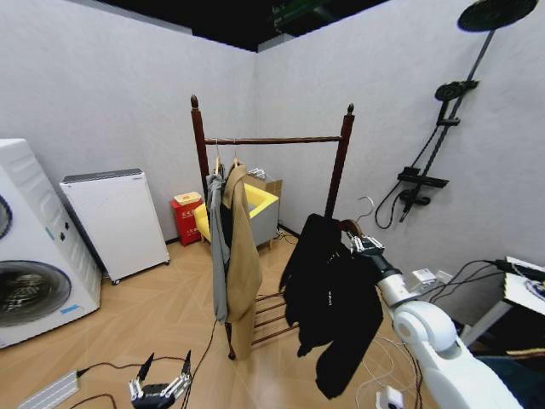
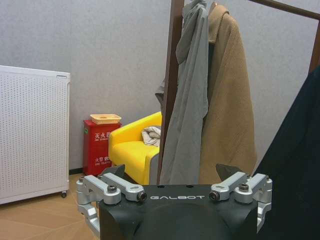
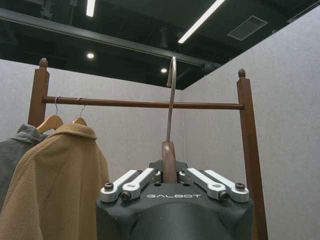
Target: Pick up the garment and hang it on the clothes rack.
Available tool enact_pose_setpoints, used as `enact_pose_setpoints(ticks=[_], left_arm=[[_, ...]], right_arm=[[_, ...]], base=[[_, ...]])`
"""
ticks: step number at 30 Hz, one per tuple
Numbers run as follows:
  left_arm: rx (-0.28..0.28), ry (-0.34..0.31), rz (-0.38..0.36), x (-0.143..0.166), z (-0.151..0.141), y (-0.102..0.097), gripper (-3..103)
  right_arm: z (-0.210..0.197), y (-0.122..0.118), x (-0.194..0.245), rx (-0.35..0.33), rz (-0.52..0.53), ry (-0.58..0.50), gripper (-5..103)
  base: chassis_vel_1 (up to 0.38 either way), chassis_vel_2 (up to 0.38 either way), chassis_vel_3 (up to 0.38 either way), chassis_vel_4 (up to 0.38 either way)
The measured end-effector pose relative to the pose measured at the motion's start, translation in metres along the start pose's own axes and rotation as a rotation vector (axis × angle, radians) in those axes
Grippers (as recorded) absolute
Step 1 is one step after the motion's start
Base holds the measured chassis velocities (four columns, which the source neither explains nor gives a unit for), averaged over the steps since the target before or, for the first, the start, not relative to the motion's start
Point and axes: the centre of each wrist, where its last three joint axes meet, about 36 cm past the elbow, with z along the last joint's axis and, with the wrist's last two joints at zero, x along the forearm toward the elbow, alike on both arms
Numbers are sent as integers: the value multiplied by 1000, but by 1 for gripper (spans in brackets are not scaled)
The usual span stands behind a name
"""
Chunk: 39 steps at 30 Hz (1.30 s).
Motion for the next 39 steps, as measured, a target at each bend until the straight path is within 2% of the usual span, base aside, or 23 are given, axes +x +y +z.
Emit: enact_pose_setpoints(ticks=[4, 6, 7, 8, 9, 10, 11, 12, 13, 15, 17, 20, 21, 23, 26, 32, 39], left_arm=[[0, 0, 0, 0, 0, 0, 100], [0, 0, 0, 0, 0, 0, 100], [0, 0, 0, 0, 0, 0, 100], [0, 0, 0, 0, 0, 0, 100], [0, 0, 0, 0, 0, 0, 100], [0, 0, 0, 0, 0, 0, 100], [0, 0, 0, 0, 0, 0, 100], [0, 0, 0, 0, 0, 0, 100], [0, 0, 0, 0, 0, 0, 100], [0, 0, 0, 0, 0, 0, 100], [0, 0, 1, 0, 0, 0, 100], [0, 0, 0, 0, 0, 0, 100], [0, 0, 0, 0, 0, 0, 100], [0, 0, 0, 0, 0, 0, 100], [0, 0, 0, 0, 0, 0, 100], [0, 0, 0, 0, 0, 0, 100], [0, 0, 0, 0, 0, 0, 100]], right_arm=[[8, -1, -31, -19, -16, 25, 9], [3, 1, -79, -29, -35, 8, 9], [3, 1, -79, -29, -35, 8, 9], [-1, 3, -92, -33, -40, 0, 9], [-6, 7, -124, -45, -59, -4, 9], [-6, 7, -124, -45, -59, -4, 9], [-7, 9, -136, -46, -64, -3, 9], [-15, 10, -169, -43, -68, -7, 9], [-15, 10, -169, -43, -68, -7, 9], [-36, 19, -223, -43, -88, -21, 9], [-39, 22, -234, -45, -91, -19, 9], [-48, 51, -287, -65, -111, -9, 9], [-48, 51, -287, -65, -111, -9, 9], [-57, 68, -310, -69, -125, -11, 9], [-63, 81, -330, -72, -129, -2, 9], [-81, 89, -358, -61, -121, -5, 9], [-83, 92, -359, -58, -126, -3, 9]], base=[[0, 0, 0, 0], [0, 0, 0, 0], [0, 0, 0, 0], [0, 0, 0, 0], [0, 0, 0, 0], [0, 0, 0, 0], [0, 0, 0, 0], [0, 0, 0, 0], [0, 0, 0, 0], [0, 0, 0, 0], [0, 0, 0, 0], [0, 0, 0, 0], [0, 0, 0, 0], [0, 0, 0, 0], [0, 0, 0, 0], [0, 0, 0, 0], [0, 0, 0, 0]])
